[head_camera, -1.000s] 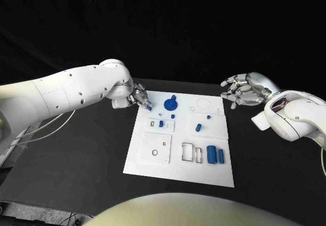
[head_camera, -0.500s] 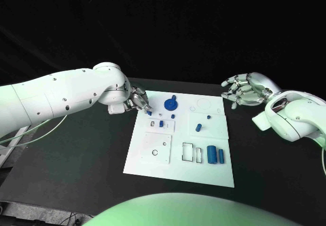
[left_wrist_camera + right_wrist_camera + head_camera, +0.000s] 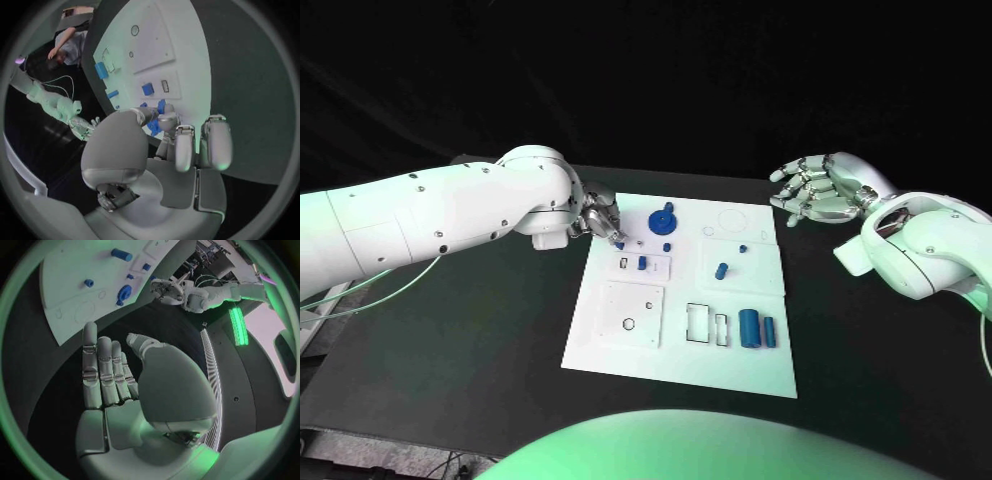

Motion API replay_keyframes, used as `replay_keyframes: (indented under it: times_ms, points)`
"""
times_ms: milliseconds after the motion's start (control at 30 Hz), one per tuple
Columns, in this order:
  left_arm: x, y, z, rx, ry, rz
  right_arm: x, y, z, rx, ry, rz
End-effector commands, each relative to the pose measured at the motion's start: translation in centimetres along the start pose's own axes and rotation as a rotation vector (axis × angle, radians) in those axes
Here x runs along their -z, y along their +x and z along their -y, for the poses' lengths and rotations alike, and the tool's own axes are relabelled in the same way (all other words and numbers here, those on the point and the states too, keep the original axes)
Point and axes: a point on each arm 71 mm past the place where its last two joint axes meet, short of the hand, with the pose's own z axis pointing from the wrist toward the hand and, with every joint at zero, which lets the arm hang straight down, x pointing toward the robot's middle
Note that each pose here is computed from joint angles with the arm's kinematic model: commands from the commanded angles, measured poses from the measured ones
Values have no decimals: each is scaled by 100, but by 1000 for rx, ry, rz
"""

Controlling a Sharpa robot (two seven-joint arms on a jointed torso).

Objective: Assemble the parts on the task board

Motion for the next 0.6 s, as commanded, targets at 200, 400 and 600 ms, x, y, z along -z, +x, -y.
replay_keyframes:
  times_ms: [200, 400, 600]
  points:
    - [-24, 88, 69, -64, 25, 9, 3, 8, -9, -20, -14, 3]
    - [-35, 132, 89, -74, 29, 1, 3, 12, -10, -22, -14, 0]
    - [-46, 166, 103, -77, 31, -6, 2, 16, -10, -22, -14, -3]
